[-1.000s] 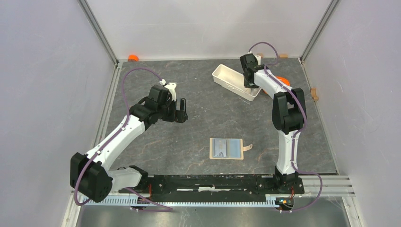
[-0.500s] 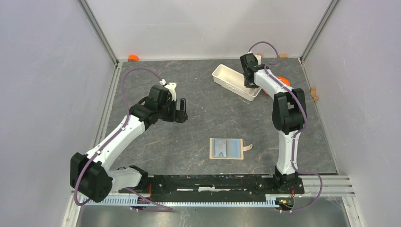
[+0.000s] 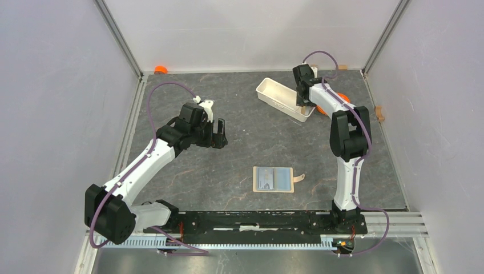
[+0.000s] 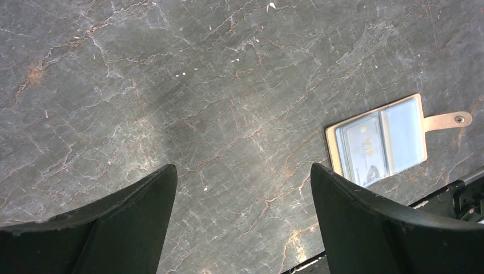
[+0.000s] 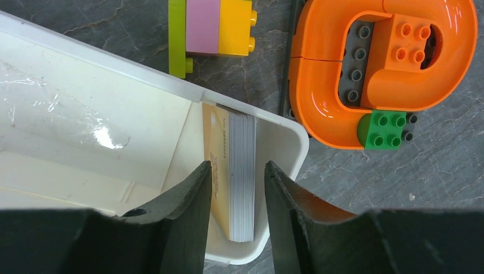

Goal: Put the credit cards into the card holder
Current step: Pick up the credit card from the storage box.

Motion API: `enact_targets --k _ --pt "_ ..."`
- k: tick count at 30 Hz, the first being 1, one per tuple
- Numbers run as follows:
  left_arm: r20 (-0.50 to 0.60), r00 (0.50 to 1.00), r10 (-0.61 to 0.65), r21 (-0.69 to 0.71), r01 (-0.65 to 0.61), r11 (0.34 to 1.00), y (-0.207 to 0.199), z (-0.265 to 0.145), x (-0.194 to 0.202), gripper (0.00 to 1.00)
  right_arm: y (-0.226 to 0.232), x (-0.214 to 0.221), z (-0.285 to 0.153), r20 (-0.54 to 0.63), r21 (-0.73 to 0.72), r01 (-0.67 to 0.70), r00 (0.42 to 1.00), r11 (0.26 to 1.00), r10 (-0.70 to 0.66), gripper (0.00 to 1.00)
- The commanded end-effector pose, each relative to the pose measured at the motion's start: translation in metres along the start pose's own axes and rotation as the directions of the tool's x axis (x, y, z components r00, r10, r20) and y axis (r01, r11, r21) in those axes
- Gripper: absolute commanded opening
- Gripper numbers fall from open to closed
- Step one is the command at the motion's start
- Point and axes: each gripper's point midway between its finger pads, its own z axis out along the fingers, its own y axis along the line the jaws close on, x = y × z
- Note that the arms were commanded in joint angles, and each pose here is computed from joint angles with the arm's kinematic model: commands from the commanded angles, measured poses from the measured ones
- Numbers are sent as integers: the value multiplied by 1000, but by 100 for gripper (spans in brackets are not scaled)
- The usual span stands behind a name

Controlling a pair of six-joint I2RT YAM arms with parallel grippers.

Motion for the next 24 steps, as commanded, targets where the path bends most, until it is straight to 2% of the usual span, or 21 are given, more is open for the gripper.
enact_targets --k 1,12,18,24 --pt "33 999 28 21 -29 999 -2 -3 -7 93 0 -1 8 -1 -6 3 1000 1000 -3 45" --pt "32 999 27 26 -28 999 -3 -3 -7 93 -7 -5 16 -13 22 35 999 999 -35 45" --pt "37 999 27 27 -28 999 -3 -4 -8 93 -9 -20 4 21 20 35 999 999 -36 37" --pt "38 999 28 28 -29 999 -4 -4 -8 93 -15 -23 -1 25 25 31 999 999 -31 36"
